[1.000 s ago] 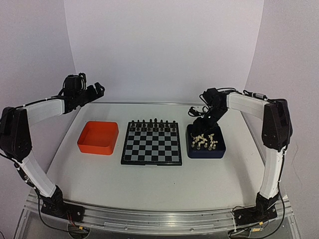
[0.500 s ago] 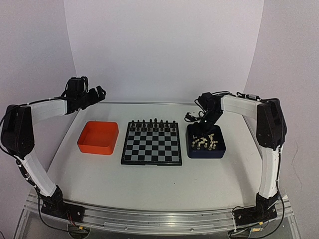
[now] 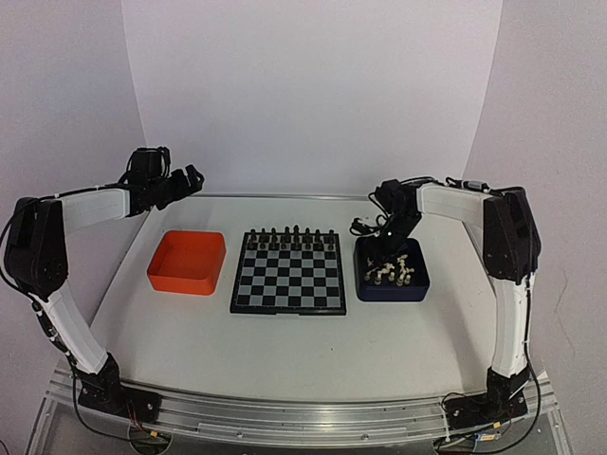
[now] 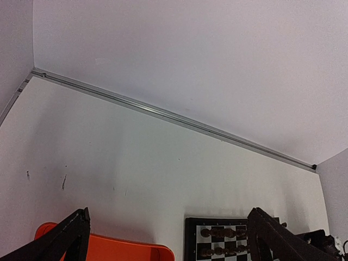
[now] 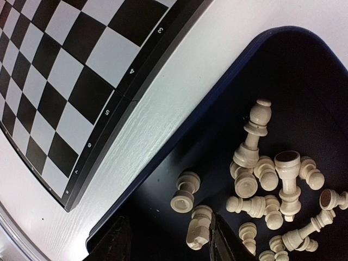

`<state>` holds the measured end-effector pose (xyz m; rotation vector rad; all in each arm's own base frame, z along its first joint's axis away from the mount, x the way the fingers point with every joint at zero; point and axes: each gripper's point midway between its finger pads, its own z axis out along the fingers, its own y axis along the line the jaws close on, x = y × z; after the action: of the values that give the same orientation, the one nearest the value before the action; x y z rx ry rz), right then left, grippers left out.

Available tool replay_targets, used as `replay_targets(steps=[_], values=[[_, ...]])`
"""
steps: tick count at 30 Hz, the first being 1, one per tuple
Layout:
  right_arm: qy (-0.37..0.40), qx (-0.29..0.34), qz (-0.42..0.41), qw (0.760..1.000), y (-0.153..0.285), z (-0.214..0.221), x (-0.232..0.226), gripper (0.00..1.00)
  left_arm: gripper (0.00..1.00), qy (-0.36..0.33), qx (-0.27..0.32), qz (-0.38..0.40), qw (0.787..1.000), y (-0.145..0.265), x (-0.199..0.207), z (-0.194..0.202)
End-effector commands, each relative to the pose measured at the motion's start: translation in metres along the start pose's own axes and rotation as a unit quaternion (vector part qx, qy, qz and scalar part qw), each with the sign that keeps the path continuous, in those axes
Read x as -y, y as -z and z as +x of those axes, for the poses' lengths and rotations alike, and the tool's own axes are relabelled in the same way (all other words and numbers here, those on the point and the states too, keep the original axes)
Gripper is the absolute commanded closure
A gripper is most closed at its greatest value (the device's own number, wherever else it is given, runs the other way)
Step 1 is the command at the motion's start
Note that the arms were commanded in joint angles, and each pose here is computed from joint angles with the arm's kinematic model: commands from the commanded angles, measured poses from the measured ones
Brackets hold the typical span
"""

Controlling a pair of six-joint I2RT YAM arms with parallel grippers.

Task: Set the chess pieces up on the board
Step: Pick up the chess piece from the storage box.

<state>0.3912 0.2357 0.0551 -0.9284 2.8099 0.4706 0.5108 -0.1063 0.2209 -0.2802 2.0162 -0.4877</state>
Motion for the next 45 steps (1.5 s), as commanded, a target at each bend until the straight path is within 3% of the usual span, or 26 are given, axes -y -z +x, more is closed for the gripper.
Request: replay_targets(steps=[1,31,45], values=[[0.012,0.0,-0.015,1.0,-0.002,-0.005,-0.008,0.57,0.0,0.004,0.02,0.013,1.0,0.004,0.012,-0.021],[0.016,-0.02,0.011,1.0,-0.023,-0.005,0.005,0.69,0.0,0.0,0.02,0.017,1.0,0.008,0.012,-0.019],[0.017,-0.013,0.021,1.0,-0.017,-0.007,0.007,0.93,0.0,0.001,0.02,0.021,1.0,0.008,0.014,-0.019]])
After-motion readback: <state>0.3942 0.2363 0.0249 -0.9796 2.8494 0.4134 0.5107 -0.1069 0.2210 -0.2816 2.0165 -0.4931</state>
